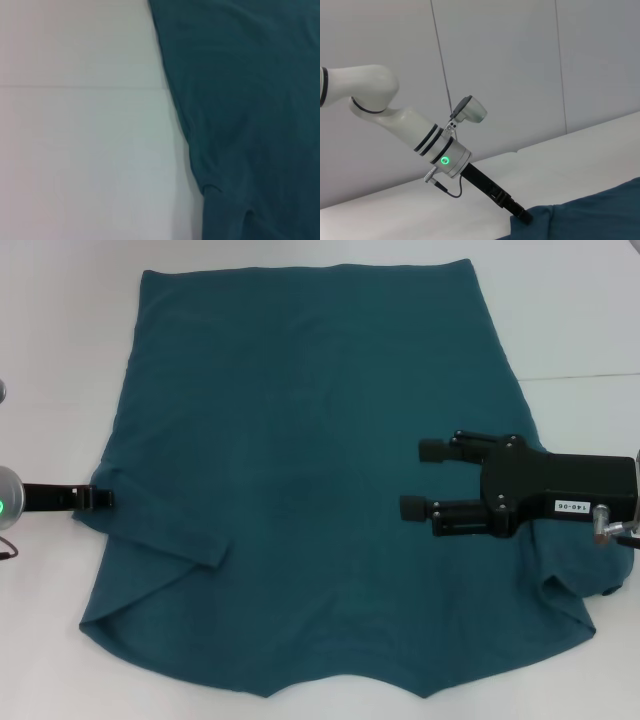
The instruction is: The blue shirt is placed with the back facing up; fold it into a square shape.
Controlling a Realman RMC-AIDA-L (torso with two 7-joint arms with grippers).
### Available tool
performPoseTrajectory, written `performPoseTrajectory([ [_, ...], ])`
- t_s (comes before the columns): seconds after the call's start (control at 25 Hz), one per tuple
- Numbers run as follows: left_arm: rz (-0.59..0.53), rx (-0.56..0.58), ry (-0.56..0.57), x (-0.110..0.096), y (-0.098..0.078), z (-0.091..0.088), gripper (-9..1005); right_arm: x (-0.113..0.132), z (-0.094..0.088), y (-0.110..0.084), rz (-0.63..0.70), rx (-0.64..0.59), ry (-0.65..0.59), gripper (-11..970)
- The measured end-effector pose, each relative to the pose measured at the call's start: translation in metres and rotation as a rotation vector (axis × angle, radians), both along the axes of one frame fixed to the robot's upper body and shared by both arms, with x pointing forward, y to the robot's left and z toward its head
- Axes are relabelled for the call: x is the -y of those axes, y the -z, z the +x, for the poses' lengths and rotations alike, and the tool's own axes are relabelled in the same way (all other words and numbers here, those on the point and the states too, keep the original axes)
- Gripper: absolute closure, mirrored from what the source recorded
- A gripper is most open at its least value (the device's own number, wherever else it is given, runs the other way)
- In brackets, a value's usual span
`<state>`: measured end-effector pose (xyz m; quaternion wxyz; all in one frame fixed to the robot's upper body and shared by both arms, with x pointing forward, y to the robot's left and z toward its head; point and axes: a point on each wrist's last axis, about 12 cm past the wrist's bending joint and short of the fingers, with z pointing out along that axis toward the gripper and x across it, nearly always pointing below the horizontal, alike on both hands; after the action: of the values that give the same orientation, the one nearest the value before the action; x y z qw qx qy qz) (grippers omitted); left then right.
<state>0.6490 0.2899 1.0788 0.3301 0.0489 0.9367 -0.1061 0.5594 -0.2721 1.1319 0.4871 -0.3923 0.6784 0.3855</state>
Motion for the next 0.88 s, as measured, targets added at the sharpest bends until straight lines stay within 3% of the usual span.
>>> performPoseTrajectory([
  [0.24,0.002,-0.003,0.017,0.002,0.0,0.0,525,0.0,0.0,0.0,0.0,0.0,0.001,35],
  [0.68,-0.009,-0.01,0.038,0.007,-0.003,0.001,766,0.001,0.0,0.0,0.003,0.002,0.008,35],
  [0.88,-0.024,-0.014,0.078,0.015,-0.012,0.005,926,0.001,0.0,0.001,0.004,-0.002,0.01,35],
])
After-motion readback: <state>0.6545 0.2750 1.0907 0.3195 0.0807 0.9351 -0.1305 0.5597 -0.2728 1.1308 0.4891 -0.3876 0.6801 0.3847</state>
